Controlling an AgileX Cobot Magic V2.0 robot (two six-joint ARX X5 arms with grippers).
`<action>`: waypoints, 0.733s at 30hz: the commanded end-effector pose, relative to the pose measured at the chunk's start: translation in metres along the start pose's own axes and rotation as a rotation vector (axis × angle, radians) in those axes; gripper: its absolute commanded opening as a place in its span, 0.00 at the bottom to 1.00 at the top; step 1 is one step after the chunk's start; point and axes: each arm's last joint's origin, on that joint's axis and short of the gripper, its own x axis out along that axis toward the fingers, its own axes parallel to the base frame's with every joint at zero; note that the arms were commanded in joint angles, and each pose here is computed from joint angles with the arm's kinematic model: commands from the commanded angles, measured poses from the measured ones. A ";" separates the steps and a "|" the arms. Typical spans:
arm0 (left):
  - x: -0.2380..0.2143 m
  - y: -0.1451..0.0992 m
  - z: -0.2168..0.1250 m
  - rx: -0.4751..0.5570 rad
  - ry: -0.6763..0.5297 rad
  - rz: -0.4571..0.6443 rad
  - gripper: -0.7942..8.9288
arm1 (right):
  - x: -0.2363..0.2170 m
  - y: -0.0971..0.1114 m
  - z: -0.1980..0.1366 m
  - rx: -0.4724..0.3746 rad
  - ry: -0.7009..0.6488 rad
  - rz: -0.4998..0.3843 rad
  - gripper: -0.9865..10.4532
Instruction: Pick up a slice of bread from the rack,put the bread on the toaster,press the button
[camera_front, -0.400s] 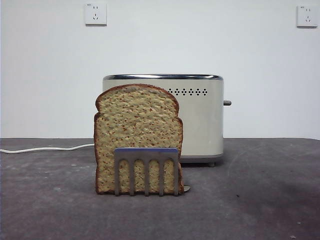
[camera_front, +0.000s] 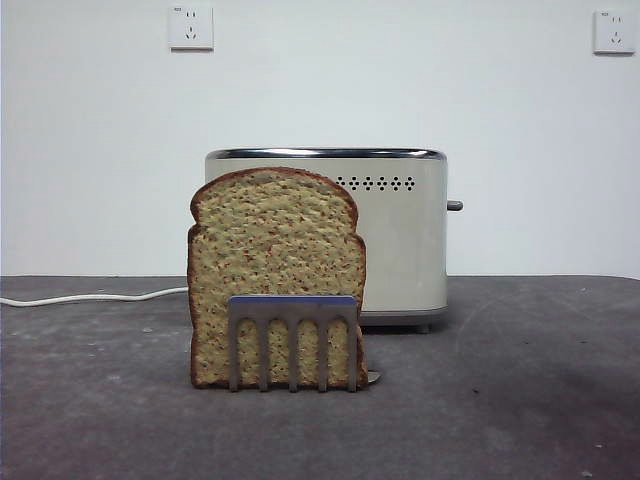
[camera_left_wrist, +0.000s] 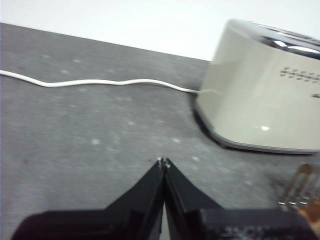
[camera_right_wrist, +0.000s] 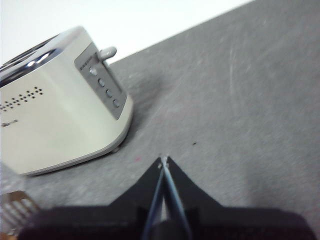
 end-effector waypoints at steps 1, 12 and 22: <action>-0.002 -0.003 0.007 -0.053 -0.012 -0.043 0.07 | -0.002 0.005 0.011 0.033 -0.013 0.016 0.08; -0.023 -0.024 0.070 -0.054 -0.042 -0.115 0.07 | -0.004 0.034 0.076 -0.035 0.038 0.082 0.08; -0.019 -0.047 0.136 0.122 0.140 -0.377 0.07 | -0.002 0.067 0.145 -0.220 0.257 0.194 0.08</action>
